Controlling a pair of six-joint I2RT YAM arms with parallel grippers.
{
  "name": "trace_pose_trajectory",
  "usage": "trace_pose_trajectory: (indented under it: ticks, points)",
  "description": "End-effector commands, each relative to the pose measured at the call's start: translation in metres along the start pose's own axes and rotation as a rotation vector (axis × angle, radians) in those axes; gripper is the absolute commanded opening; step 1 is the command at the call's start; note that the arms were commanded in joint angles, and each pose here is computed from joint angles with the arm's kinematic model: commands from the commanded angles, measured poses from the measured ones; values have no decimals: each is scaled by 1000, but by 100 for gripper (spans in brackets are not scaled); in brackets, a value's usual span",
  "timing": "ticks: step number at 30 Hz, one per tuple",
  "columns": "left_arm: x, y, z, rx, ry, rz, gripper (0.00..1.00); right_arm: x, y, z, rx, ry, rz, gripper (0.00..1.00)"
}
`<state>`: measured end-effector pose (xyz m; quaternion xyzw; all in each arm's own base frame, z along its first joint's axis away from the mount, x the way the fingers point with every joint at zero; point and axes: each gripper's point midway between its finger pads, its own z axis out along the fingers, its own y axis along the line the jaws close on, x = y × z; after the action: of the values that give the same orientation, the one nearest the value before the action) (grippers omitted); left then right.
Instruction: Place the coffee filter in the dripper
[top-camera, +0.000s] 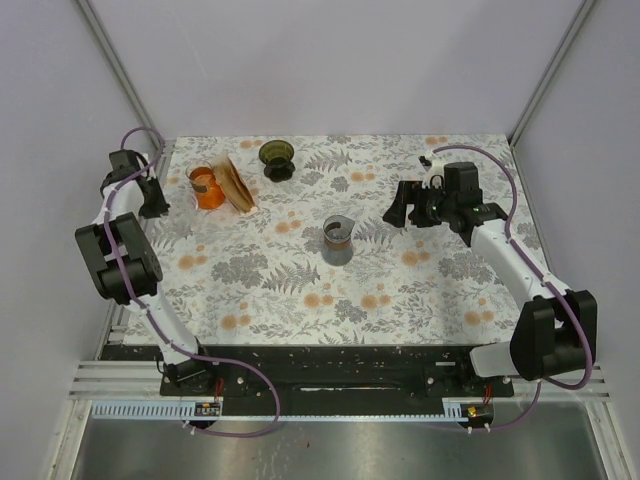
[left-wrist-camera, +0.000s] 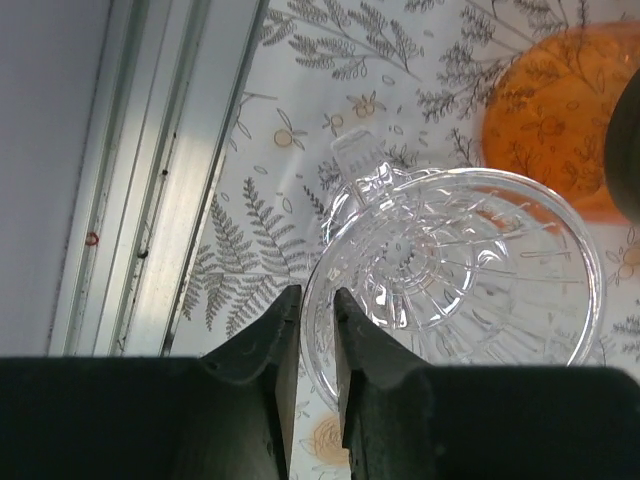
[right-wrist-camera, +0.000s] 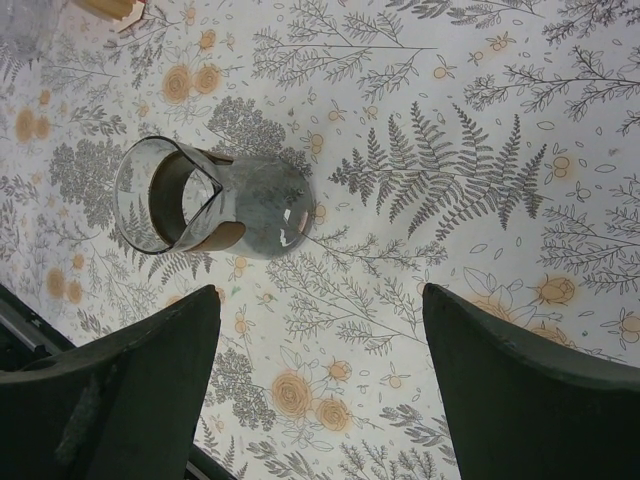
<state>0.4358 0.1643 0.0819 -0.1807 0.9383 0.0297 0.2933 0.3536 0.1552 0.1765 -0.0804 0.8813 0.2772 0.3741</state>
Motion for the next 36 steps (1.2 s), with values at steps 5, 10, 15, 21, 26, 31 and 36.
trace_pose_trajectory:
  ticks: [5, 10, 15, 21, 26, 31, 36]
  points:
    - [32, -1, -41, 118, 68, 84, 0, -17, 24, -19, -21, -69, -37, 89]
    - [43, -22, -82, 247, 60, 164, 0, -24, 42, -27, -33, -88, -56, 88]
    - [55, -49, -121, 381, 56, 258, 0, -31, 62, -34, -49, -107, -65, 87]
    - [63, -79, -147, 467, 50, 359, 0, -38, 82, -36, -67, -117, -84, 87]
    - [74, -123, -175, 598, 69, 454, 0, -40, 105, -37, -105, -103, -97, 86]
    - [82, -188, -218, 740, 54, 617, 0, -51, 125, -41, -144, -117, -132, 86]
    - [83, -256, -261, 894, 41, 721, 0, -48, 120, -35, -121, -93, -132, 88]
